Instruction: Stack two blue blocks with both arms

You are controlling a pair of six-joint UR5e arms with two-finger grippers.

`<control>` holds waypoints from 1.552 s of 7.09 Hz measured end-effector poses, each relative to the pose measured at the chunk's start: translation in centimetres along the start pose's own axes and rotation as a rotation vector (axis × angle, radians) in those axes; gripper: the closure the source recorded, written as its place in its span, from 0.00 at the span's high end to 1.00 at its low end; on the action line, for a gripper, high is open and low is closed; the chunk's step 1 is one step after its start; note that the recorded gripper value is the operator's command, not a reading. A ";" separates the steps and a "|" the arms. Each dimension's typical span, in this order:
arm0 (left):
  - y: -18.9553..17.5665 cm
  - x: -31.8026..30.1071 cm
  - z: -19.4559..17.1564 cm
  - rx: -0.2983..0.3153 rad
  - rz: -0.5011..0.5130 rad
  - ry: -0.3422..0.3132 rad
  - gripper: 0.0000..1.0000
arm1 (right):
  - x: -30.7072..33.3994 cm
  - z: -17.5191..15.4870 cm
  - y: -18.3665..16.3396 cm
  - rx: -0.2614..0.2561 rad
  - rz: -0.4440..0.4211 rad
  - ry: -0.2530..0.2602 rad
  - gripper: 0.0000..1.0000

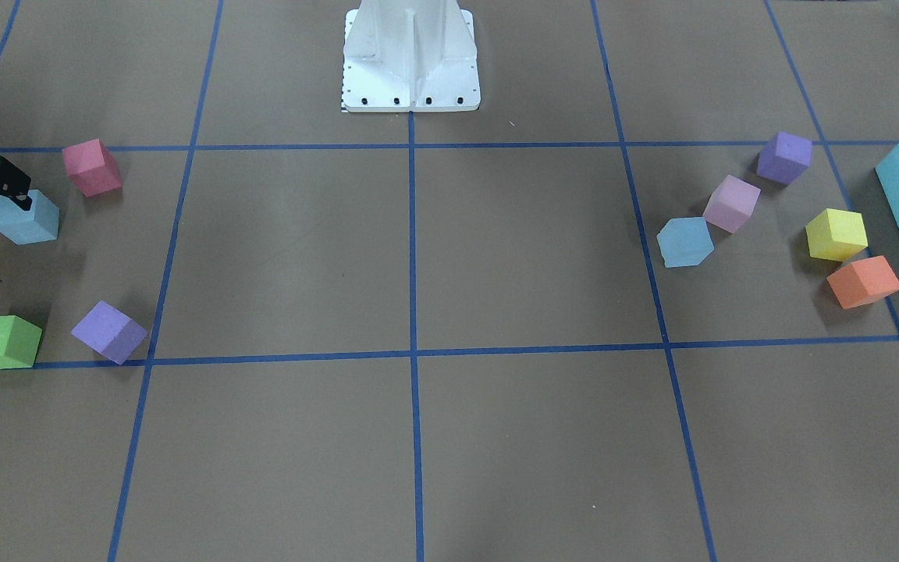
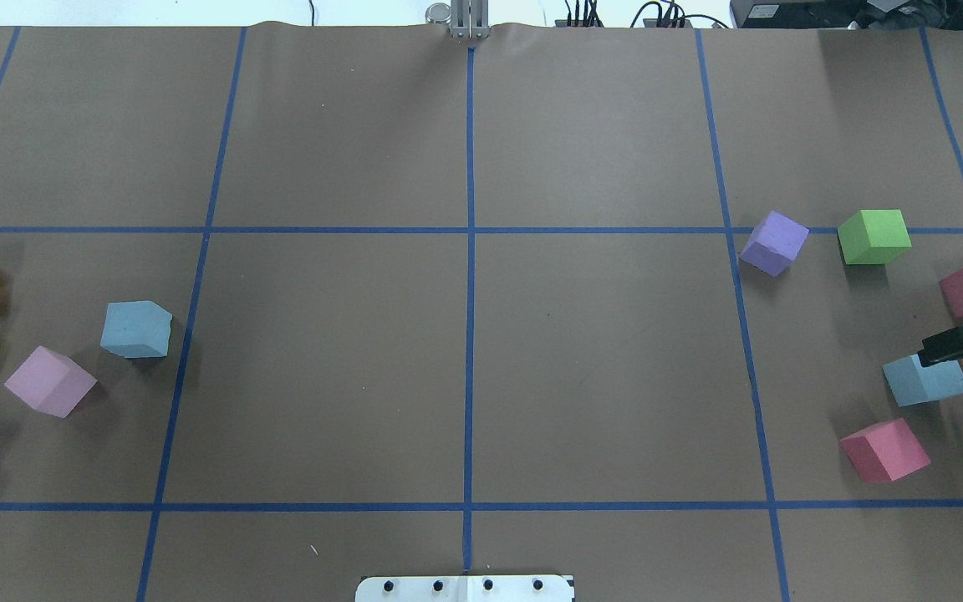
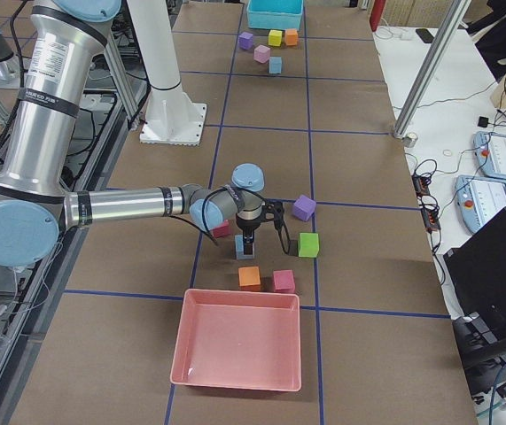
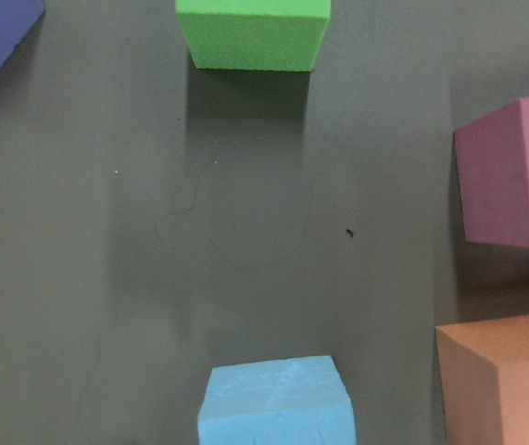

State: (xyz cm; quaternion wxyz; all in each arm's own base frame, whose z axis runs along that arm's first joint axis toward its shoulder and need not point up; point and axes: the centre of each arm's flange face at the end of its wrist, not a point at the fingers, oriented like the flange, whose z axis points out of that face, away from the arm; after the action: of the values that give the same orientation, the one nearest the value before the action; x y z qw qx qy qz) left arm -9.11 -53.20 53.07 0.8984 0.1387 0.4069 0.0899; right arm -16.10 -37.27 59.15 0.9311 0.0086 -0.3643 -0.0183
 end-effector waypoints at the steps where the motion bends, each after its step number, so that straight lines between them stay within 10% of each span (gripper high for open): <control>1: 0.0 0.0 0.0 0.000 -0.001 0.000 0.98 | 0.0 0.3 0.2 -0.008 -0.003 0.002 1.00; 11: 0.1 -0.1 0.1 -0.002 -0.003 0.000 0.98 | 1.2 4.9 1.3 -0.010 -0.079 0.019 1.00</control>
State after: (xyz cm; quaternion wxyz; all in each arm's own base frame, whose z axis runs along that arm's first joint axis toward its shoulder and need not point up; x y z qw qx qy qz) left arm -9.11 -53.17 53.25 0.8986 0.1371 0.4072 0.0891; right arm -18.50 -36.04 63.62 0.9331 0.0187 -0.3546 -0.0568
